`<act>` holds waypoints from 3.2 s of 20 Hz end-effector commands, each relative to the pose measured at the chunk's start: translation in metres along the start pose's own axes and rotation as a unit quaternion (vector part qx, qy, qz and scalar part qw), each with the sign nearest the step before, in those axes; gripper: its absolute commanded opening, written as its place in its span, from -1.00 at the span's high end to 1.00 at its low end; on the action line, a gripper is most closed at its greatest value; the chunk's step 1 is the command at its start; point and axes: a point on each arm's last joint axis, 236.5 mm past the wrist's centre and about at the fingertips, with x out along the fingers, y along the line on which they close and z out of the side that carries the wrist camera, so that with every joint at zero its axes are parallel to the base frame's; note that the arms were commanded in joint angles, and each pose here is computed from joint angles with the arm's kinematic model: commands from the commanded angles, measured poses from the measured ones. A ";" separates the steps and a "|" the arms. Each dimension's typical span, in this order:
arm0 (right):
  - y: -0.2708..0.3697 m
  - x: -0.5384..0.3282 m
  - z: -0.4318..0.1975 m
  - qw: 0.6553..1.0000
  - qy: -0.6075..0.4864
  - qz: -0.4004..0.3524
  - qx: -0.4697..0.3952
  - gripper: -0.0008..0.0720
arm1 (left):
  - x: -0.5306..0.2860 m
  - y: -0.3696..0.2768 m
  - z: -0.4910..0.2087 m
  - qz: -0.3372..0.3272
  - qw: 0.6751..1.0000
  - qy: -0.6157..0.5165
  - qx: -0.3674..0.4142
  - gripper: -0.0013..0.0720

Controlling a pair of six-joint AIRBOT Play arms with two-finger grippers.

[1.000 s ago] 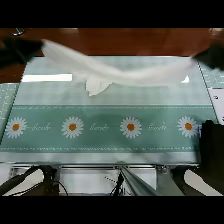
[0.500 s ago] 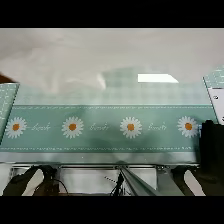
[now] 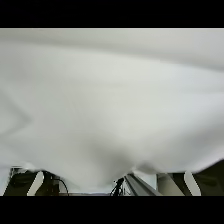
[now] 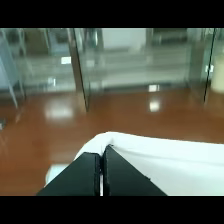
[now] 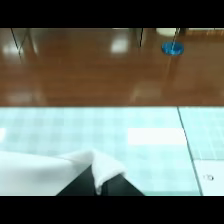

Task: Fold the shirts.

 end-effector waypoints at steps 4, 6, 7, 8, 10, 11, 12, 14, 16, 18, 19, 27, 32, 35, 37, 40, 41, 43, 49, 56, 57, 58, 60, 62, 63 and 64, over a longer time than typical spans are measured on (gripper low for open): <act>0.002 0.093 -0.067 0.989 0.134 0.047 0.040 0.91 | 0.116 -0.027 -0.133 -0.058 0.981 0.183 -0.039 0.92; 0.004 0.148 -0.094 0.981 0.166 0.074 0.065 0.91 | 0.158 -0.041 -0.171 -0.084 0.969 0.224 -0.066 0.92; 0.005 0.174 -0.107 0.977 0.181 0.086 0.078 0.91 | 0.180 -0.047 -0.189 -0.092 0.962 0.243 -0.080 0.92; 0.005 0.203 -0.122 0.972 0.197 0.096 0.089 0.91 | 0.202 -0.051 -0.206 -0.097 0.957 0.259 -0.090 0.92; -0.004 0.259 -0.150 0.962 0.231 0.099 0.109 0.91 | 0.245 -0.056 -0.237 -0.102 0.949 0.285 -0.092 0.92; -0.009 0.285 -0.160 0.956 0.248 0.098 0.120 0.91 | 0.269 -0.058 -0.254 -0.101 0.946 0.294 -0.096 0.92; -0.013 0.314 -0.168 0.954 0.252 0.101 0.130 0.91 | 0.291 -0.062 -0.272 -0.099 0.943 0.302 -0.100 0.92; -0.019 0.372 -0.183 0.948 0.251 0.104 0.165 0.91 | 0.331 -0.071 -0.303 -0.099 0.938 0.307 -0.130 0.92; -0.021 0.420 -0.197 0.937 0.261 0.113 0.203 0.91 | 0.366 -0.076 -0.332 -0.086 0.928 0.305 -0.196 0.92; -0.020 0.458 -0.212 0.926 0.278 0.123 0.224 0.91 | 0.389 -0.081 -0.360 -0.077 0.918 0.309 -0.237 0.92; -0.020 0.473 -0.219 0.923 0.287 0.124 0.225 0.91 | 0.394 -0.085 -0.375 -0.077 0.910 0.321 -0.253 0.92; -0.014 0.516 -0.276 0.884 0.367 0.125 0.260 0.91 | 0.379 -0.113 -0.457 -0.097 0.845 0.440 -0.290 0.92; -0.025 0.475 -0.261 0.874 0.398 0.160 0.229 0.91 | 0.352 -0.099 -0.436 -0.156 0.820 0.493 -0.244 0.92; -0.033 0.443 -0.288 0.846 0.468 0.159 0.201 0.91 | 0.317 -0.099 -0.456 -0.190 0.779 0.555 -0.221 0.92; -0.030 0.430 -0.324 0.823 0.512 0.151 0.195 0.91 | 0.299 -0.105 -0.477 -0.195 0.754 0.587 -0.223 0.92; -0.022 0.429 -0.366 0.810 0.527 0.140 0.215 0.91 | 0.280 -0.112 -0.511 -0.186 0.729 0.616 -0.233 0.91; -0.015 0.431 -0.370 0.810 0.522 0.143 0.226 0.90 | 0.277 -0.112 -0.518 -0.183 0.722 0.623 -0.238 0.80; -0.009 0.434 -0.369 0.806 0.519 0.140 0.248 -0.30 | 0.266 -0.115 -0.521 -0.184 0.701 0.643 -0.246 -0.96; -0.061 0.375 -0.326 0.829 0.510 0.110 0.202 -0.72 | 0.218 -0.063 -0.489 -0.182 0.675 0.669 -0.252 -0.95; -0.030 0.293 -0.378 0.860 0.403 0.086 0.299 -0.72 | 0.108 -0.035 -0.549 -0.101 0.657 0.660 -0.350 -0.95; -0.019 0.283 -0.387 0.856 0.403 0.093 0.310 -0.72 | 0.104 -0.033 -0.553 -0.084 0.662 0.642 -0.377 -0.95; -0.009 0.275 -0.394 0.852 0.401 0.100 0.321 -0.72 | 0.101 -0.035 -0.553 -0.079 0.662 0.629 -0.401 -0.95; 0.000 0.264 -0.405 0.848 0.402 0.104 0.329 -0.72 | 0.098 -0.051 -0.553 -0.087 0.647 0.612 -0.446 -0.95; 0.004 0.259 -0.410 0.846 0.405 0.106 0.329 -0.72 | 0.094 -0.070 -0.553 -0.113 0.636 0.613 -0.455 -0.95; 0.005 0.259 -0.410 0.845 0.406 0.109 0.331 -0.72 | 0.090 -0.078 -0.556 -0.118 0.631 0.620 -0.451 -0.95; 0.005 0.259 -0.409 0.845 0.405 0.109 0.333 -0.72 | 0.086 -0.088 -0.558 -0.126 0.625 0.625 -0.450 -0.95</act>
